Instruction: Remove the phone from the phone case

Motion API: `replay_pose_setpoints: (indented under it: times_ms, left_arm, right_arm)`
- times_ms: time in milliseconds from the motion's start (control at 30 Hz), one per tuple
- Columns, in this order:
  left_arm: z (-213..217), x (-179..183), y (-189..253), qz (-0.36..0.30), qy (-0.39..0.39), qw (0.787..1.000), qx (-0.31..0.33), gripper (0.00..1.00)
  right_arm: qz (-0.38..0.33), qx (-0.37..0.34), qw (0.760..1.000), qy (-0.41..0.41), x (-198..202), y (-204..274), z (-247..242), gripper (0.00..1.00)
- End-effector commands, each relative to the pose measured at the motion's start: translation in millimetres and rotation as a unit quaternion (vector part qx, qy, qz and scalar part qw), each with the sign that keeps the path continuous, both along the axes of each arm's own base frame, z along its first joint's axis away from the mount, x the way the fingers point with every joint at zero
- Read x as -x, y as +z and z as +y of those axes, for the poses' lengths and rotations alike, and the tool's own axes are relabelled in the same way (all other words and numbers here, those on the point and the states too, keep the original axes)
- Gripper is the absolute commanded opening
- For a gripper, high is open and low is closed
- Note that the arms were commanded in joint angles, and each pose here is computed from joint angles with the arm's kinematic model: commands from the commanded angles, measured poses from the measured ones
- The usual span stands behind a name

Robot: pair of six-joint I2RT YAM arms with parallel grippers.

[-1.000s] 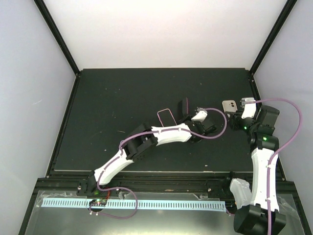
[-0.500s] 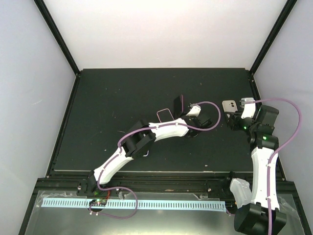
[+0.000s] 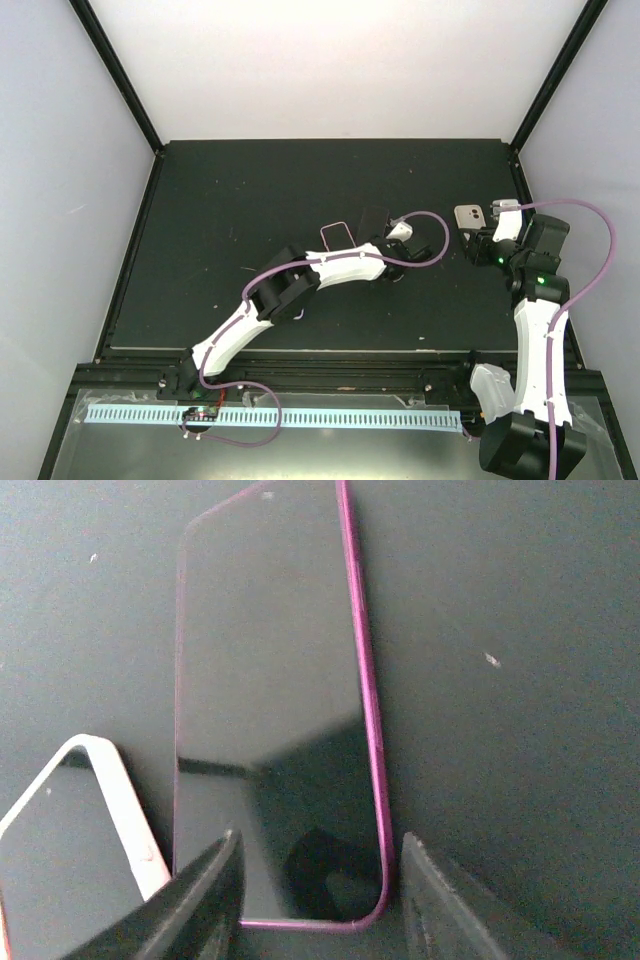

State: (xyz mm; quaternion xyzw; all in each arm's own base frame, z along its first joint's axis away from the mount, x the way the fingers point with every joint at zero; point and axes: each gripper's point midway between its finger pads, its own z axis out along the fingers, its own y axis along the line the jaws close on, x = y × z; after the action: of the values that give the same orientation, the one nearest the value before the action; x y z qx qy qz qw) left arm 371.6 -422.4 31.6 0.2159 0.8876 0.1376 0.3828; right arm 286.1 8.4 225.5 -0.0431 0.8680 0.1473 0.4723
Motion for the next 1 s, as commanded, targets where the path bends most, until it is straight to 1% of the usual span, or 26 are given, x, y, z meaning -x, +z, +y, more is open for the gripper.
replay_pose_setpoints:
  times_ms: [0,33,67,100,233,333,500,667,800,867,967]
  left_arm:
    - [-2,20,-17,0.064,-0.018,0.998,0.024,0.55]
    - [-1,21,-8,0.06,-0.017,0.997,0.036,0.63]
    - [3,24,-10,0.063,-0.014,0.997,0.039,0.68]
    - [5,26,1,0.062,-0.013,0.997,0.052,0.72]
    - [26,42,20,0.067,0.008,0.994,0.087,0.87]
    - [43,55,34,0.072,0.033,0.989,0.127,0.95]
    - [70,62,41,0.109,0.096,0.976,0.165,0.99]
    - [89,41,48,0.133,0.156,0.96,0.191,0.99]
    - [95,20,43,0.175,0.202,0.933,0.242,0.99]
    - [97,7,38,0.188,0.224,0.918,0.269,0.99]
    - [92,-13,34,0.195,0.237,0.903,0.303,0.99]
  right_arm:
    - [-0.013,-0.001,1.0,0.009,2,7,4,0.56]
    - [-0.016,0.0,1.0,0.009,3,9,4,0.56]
    - [-0.019,0.001,1.0,0.011,3,10,5,0.56]
    - [-0.022,0.001,1.0,0.011,4,12,5,0.56]
    - [-0.034,0.01,0.999,0.01,7,18,5,0.56]
    - [-0.044,0.015,0.999,0.011,11,23,6,0.56]
    - [-0.06,0.023,0.998,0.028,17,31,12,0.56]
    - [-0.068,0.026,0.996,0.048,23,34,18,0.57]
    - [-0.065,0.029,0.996,0.054,24,33,19,0.57]
    - [-0.063,0.03,0.996,0.055,25,32,19,0.57]
    - [-0.064,0.033,0.996,0.056,25,32,19,0.57]
